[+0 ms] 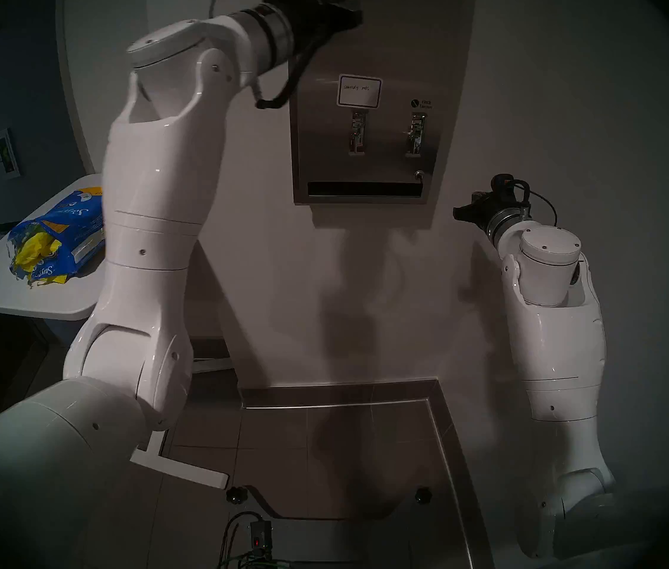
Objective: Open the dispenser door, put the pads inside, close the door
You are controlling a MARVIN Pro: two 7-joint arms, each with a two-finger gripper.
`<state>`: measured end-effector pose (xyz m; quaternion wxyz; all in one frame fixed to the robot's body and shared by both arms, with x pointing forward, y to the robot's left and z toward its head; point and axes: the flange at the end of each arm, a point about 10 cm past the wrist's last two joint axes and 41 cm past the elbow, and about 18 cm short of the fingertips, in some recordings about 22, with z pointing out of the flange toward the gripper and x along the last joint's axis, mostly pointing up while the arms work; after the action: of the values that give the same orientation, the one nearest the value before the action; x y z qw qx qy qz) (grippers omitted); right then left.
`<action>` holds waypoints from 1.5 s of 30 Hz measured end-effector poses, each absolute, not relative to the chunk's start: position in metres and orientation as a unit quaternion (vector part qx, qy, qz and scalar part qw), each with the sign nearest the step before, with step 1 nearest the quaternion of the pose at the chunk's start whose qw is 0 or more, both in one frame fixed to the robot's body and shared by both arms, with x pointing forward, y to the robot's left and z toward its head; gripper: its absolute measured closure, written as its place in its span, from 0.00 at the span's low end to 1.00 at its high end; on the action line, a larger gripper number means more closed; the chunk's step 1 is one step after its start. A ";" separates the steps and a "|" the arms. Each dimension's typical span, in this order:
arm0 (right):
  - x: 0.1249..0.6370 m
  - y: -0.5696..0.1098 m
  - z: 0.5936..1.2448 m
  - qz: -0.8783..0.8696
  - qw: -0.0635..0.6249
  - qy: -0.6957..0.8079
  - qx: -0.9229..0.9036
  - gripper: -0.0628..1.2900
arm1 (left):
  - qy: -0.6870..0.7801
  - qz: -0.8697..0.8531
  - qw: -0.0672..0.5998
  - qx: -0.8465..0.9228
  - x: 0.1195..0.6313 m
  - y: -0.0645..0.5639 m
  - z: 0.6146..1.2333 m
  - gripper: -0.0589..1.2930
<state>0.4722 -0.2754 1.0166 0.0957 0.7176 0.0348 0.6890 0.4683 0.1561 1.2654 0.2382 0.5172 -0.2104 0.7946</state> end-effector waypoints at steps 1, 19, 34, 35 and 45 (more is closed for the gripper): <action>0.472 -0.275 1.017 0.689 0.096 0.035 0.718 0.84 | -0.205 0.797 0.234 0.518 0.466 0.164 1.265 0.97; 0.472 -0.275 1.017 0.689 0.096 0.035 0.718 0.84 | -0.106 0.764 0.157 0.617 0.420 0.281 1.209 0.97; 0.472 -0.275 1.017 0.689 0.096 0.035 0.717 0.84 | -0.066 0.740 0.114 0.660 0.408 0.304 1.140 0.62; 0.472 -0.275 1.017 0.689 0.096 0.035 0.717 0.84 | -0.068 0.744 0.111 0.656 0.406 0.304 1.137 0.62; 0.472 -0.275 1.017 0.689 0.096 0.035 0.717 0.84 | -0.077 0.764 0.101 0.633 0.396 0.303 1.115 0.62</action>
<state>0.4720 -0.2753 1.0170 0.0958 0.7173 0.0348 0.6893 0.3962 0.3032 1.1149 0.1012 0.6329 -0.0767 0.7638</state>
